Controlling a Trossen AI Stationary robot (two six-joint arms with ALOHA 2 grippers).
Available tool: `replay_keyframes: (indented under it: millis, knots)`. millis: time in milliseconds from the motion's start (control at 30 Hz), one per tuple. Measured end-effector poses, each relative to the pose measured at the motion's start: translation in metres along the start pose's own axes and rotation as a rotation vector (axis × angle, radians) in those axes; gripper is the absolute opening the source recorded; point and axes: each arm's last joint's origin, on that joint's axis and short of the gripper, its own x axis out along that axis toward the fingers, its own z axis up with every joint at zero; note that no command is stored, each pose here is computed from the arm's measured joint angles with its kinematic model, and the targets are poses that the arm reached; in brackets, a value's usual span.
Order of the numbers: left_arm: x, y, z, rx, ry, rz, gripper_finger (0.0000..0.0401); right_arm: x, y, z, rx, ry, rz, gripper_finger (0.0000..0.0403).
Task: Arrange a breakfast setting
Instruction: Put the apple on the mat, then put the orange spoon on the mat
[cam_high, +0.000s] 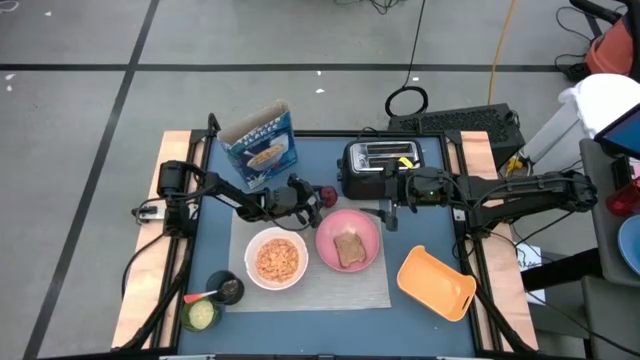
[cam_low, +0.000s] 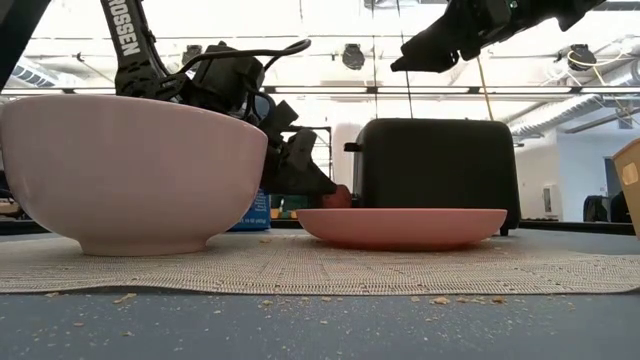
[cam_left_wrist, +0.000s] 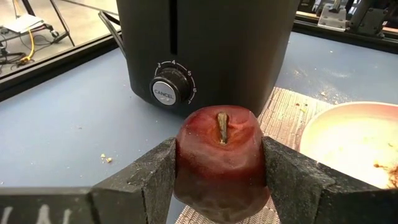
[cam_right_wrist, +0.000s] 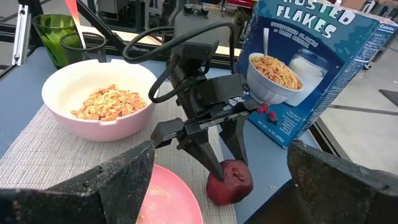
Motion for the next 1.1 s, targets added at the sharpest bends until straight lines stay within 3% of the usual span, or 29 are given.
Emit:
replay_keyframes:
  millis: [400, 1100]
  knots:
    - [0.0000, 0.0000, -0.0023, 0.001, 0.013, -0.007, 0.0290, 0.0000, 0.0000, -0.0001, 0.000, 0.000, 0.000, 0.0352]
    - [0.0001, 0.0004, -0.0020, -0.003, 0.011, -0.002, 0.0372, 0.0000, 0.0000, -0.0001, 0.000, 0.000, 0.000, 0.0352]
